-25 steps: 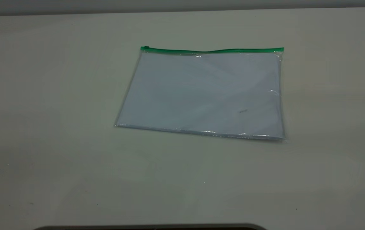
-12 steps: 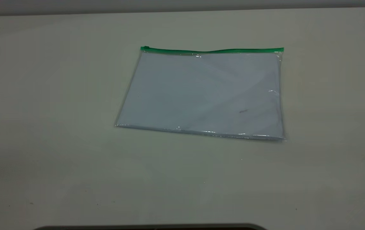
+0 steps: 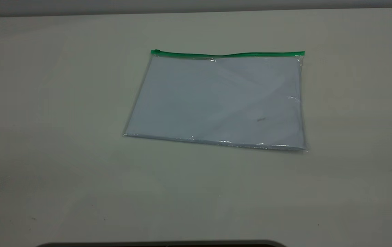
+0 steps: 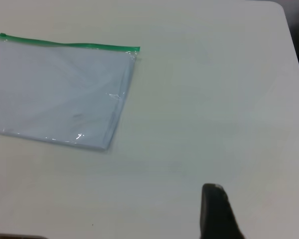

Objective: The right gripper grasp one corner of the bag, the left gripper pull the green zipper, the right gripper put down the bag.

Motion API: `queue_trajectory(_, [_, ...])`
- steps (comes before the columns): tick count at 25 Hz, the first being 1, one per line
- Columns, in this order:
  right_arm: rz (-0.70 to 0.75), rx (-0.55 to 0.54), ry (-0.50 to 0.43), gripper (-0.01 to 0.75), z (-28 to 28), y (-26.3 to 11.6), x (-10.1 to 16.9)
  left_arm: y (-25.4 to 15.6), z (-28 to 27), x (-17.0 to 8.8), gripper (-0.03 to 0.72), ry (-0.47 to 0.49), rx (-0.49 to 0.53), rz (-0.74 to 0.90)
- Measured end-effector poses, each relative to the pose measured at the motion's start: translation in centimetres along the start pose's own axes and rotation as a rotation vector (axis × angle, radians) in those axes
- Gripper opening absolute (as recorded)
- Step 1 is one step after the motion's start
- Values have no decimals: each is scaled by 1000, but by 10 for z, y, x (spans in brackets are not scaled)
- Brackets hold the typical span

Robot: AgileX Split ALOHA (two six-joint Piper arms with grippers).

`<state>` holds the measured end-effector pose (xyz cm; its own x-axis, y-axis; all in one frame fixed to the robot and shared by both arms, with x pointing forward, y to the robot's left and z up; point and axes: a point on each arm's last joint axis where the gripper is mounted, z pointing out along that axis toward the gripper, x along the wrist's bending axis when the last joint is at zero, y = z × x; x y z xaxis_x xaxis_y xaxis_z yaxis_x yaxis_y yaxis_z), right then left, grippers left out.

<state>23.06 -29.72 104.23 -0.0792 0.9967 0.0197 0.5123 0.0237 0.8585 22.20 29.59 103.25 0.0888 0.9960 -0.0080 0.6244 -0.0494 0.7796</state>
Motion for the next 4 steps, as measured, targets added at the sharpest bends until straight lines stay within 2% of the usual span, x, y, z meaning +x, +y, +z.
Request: queue_trajectory(4, [0, 0, 0, 465, 0, 0, 0, 0, 0, 0, 552, 0, 0, 0])
